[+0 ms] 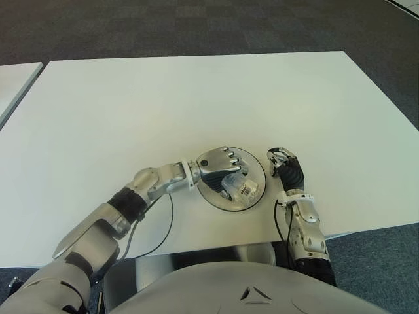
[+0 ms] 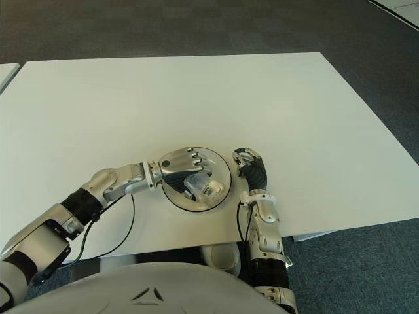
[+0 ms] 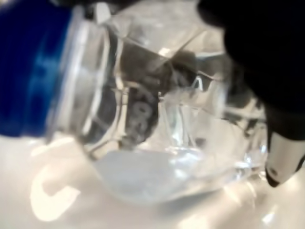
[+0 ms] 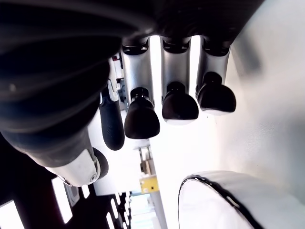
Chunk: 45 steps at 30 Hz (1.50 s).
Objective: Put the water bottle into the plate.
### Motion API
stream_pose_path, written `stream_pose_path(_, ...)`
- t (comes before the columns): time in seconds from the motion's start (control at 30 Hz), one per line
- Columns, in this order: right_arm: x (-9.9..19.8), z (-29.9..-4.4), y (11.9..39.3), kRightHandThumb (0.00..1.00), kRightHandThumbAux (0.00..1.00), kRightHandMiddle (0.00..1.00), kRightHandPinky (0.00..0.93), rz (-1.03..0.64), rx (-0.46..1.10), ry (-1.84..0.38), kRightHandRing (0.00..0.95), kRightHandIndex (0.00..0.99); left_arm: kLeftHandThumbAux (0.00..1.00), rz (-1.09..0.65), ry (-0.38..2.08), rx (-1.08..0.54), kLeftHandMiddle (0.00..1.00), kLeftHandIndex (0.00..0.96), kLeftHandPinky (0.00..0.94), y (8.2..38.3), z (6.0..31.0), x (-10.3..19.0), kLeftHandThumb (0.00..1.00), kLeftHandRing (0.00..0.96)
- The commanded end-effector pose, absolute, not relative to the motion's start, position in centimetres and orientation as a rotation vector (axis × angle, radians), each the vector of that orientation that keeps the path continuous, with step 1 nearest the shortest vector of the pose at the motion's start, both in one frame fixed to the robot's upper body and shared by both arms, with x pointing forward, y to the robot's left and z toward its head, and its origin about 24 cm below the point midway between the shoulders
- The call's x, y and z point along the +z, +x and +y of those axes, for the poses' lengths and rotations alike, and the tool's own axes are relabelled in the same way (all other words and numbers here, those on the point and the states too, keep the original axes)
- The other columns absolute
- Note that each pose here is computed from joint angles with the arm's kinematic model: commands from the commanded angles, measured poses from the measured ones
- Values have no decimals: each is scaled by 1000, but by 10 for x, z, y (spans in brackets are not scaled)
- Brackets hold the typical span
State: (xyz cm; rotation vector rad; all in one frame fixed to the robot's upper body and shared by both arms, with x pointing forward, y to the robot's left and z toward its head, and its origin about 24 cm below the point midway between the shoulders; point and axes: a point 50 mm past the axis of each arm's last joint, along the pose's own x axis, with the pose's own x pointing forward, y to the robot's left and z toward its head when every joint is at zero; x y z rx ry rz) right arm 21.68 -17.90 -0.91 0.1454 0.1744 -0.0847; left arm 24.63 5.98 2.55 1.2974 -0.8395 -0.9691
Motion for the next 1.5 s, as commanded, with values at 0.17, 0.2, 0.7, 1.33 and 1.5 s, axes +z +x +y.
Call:
stream_pose_path(0.17,-28,-180,207,700,733,855,838,281,-101,160,854,436,668,-849,1335,-956,545,404,805,242,67,8,853,829)
stream_pose_path(0.2,-28,-180,207,700,733,855,839,282,-101,160,854,436,668,-852,1329,-952,545,404,798,243,68,7,853,824)
stream_pose_path(0.7,-28,-180,207,700,733,853,829,279,-99,160,850,436,578,-831,1316,-1127,207,131,237,245,73,3,461,215)
stream_pose_path(1.33,-28,-180,206,700,734,855,833,280,-93,148,852,436,392,-808,1374,-1101,0,0,0,248,71,7,129,0)
stream_pose_path(1.5,-28,-180,206,699,734,855,825,280,-89,142,849,436,342,-815,1374,-1075,0,0,0,248,72,10,117,0)
